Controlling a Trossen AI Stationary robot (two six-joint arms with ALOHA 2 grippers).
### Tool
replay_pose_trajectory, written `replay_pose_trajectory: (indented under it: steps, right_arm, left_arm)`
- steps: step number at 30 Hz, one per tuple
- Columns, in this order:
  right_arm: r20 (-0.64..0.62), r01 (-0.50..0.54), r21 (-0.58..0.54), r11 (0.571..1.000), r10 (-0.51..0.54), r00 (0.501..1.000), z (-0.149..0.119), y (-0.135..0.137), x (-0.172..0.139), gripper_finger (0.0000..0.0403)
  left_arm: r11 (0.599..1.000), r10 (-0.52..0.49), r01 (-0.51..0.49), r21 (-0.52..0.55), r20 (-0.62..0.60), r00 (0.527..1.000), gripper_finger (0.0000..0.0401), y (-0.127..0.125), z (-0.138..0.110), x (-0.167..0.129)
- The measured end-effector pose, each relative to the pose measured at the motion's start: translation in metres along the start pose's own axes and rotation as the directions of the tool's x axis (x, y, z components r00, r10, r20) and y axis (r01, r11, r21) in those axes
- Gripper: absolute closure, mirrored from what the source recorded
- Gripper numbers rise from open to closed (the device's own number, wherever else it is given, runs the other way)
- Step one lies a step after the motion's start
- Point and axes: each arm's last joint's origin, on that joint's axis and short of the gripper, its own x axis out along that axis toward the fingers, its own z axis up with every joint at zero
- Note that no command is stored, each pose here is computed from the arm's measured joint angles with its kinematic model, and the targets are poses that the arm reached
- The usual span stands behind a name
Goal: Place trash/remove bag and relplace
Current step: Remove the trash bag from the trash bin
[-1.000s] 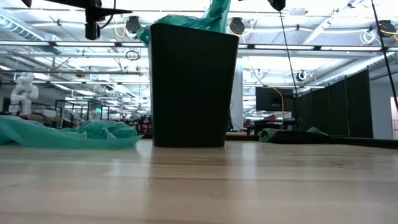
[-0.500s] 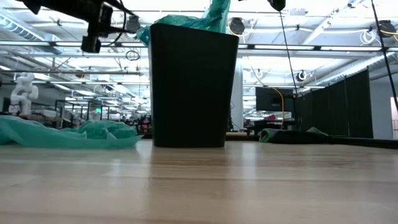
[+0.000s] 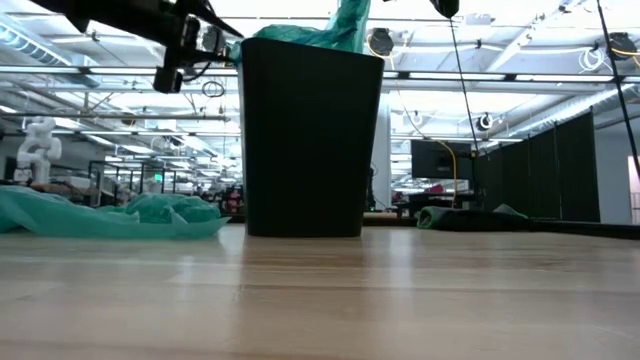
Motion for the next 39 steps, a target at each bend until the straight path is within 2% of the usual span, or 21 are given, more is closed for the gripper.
replay_pose_trajectory:
  steps: [4, 11, 17, 25, 30, 36, 39]
  right_arm:
    - [0.002, -0.001, 0.011, 1.0, 0.001, 1.0, 0.0, 0.0, 0.0, 0.0332]
    - [0.002, -0.001, 0.012, 1.0, 0.001, 1.0, 0.0, 0.0, 0.0, 0.0332]
    - [0.002, -0.001, 0.011, 1.0, 0.001, 1.0, 0.0, 0.0, 0.0, 0.0332]
    - [0.01, -0.004, 0.013, 1.0, 0.004, 1.0, 0.001, 0.0, 0.001, 0.0332]
    - [0.014, -0.005, 0.013, 1.0, 0.005, 1.0, 0.001, 0.001, 0.003, 0.0332]
    - [0.029, -0.01, 0.01, 1.0, 0.01, 1.0, 0.002, 0.003, 0.008, 0.0332]
    - [0.053, -0.019, 0.006, 1.0, 0.019, 0.998, 0.005, 0.004, 0.012, 0.0332]
  left_arm:
    - [0.997, 0.01, -0.01, -0.071, -0.003, 1.0, 0.0244, 0.002, 0.0, 0.005]
    - [0.993, -0.113, 0.116, -0.016, 0.122, 0.986, 0.0244, -0.012, 0.008, 0.005]
    - [0.998, -0.045, 0.049, -0.04, 0.096, 0.994, 0.026, -0.004, 0.008, 0.01]
    - [0.997, -0.061, 0.065, -0.037, 0.102, 0.993, 0.0296, -0.002, 0.011, 0.018]
    - [0.988, -0.154, 0.153, 0.019, 0.134, 0.979, 0.0384, -0.01, 0.015, 0.019]
    - [0.941, -0.338, 0.33, 0.073, 0.189, 0.922, 0.0399, -0.028, 0.021, 0.014]
    - [0.921, -0.39, 0.379, 0.092, 0.2, 0.899, 0.04, -0.039, 0.025, 0.01]
